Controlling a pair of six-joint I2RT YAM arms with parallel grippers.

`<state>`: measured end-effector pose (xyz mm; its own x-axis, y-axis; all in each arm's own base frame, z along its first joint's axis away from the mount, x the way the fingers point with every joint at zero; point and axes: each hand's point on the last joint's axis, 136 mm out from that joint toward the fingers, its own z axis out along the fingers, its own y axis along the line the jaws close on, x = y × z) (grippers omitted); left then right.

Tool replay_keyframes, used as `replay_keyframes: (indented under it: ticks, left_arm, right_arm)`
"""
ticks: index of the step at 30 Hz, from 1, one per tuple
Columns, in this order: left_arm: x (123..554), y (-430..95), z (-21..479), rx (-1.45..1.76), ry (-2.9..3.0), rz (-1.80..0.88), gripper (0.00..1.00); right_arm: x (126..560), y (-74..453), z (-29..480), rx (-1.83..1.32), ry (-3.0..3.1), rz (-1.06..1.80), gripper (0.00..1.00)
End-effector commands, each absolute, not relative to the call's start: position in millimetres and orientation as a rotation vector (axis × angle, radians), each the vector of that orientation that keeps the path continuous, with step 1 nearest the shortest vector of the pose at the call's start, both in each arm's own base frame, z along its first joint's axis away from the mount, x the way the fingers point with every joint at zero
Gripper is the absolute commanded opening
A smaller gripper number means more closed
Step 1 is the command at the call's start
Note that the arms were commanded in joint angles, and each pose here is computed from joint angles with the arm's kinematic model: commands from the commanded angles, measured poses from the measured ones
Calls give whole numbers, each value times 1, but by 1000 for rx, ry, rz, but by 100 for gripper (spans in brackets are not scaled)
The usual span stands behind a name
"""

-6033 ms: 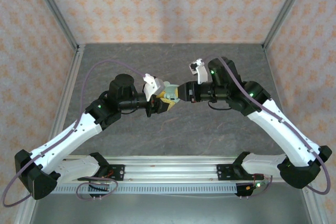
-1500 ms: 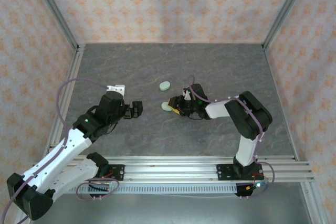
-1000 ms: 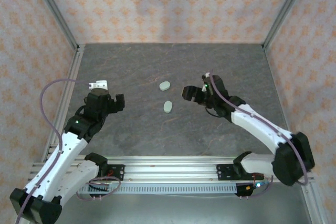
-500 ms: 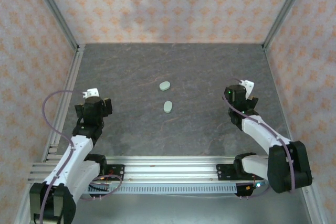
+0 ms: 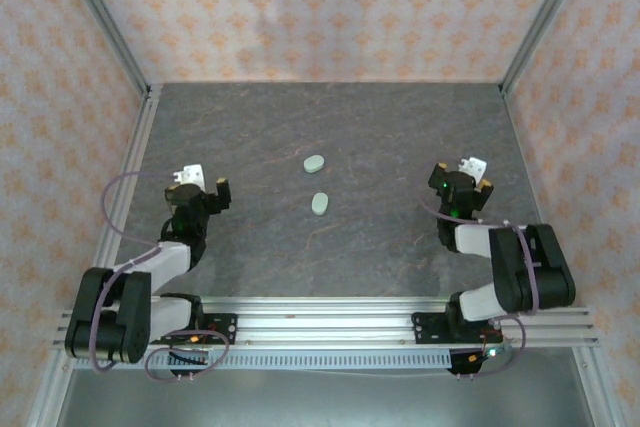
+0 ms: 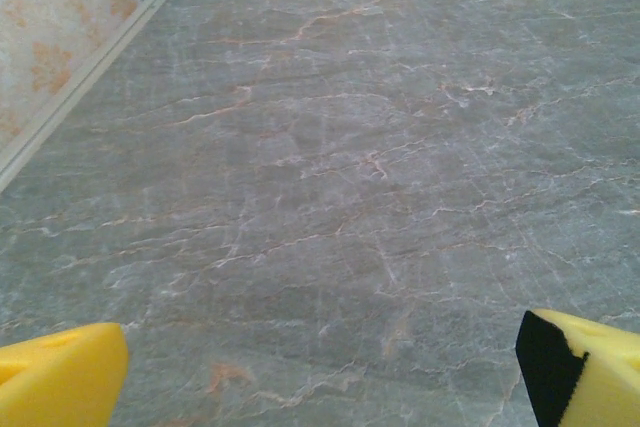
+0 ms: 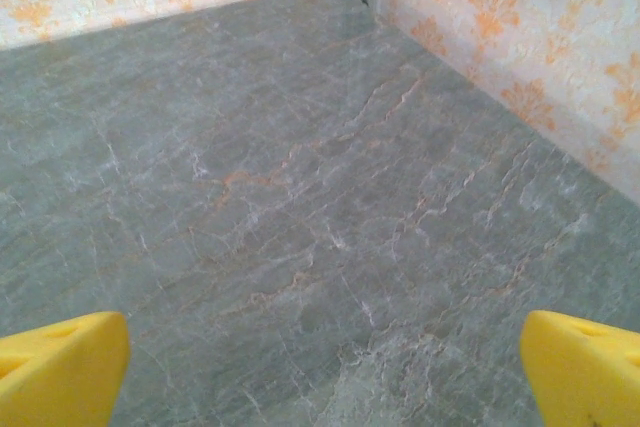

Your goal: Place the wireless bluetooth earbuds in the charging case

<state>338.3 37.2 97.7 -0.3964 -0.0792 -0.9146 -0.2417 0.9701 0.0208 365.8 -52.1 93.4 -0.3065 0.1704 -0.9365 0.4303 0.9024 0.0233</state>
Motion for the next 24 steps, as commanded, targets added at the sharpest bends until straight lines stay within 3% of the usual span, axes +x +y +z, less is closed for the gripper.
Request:
replay_keyframes:
  ticks: [1, 12, 24]
  left_arm:
    - [360, 31, 128, -185, 1851, 134, 100]
    - [393, 16, 91, -101, 1989, 74, 100]
    - [394, 19, 93, -122, 1975, 111, 100]
  right_arm:
    - [374, -48, 100, 420, 1784, -205, 99]
    - [383, -50, 98, 432, 1834, -236, 99]
    - [383, -50, 97, 430, 1836, -236, 99]
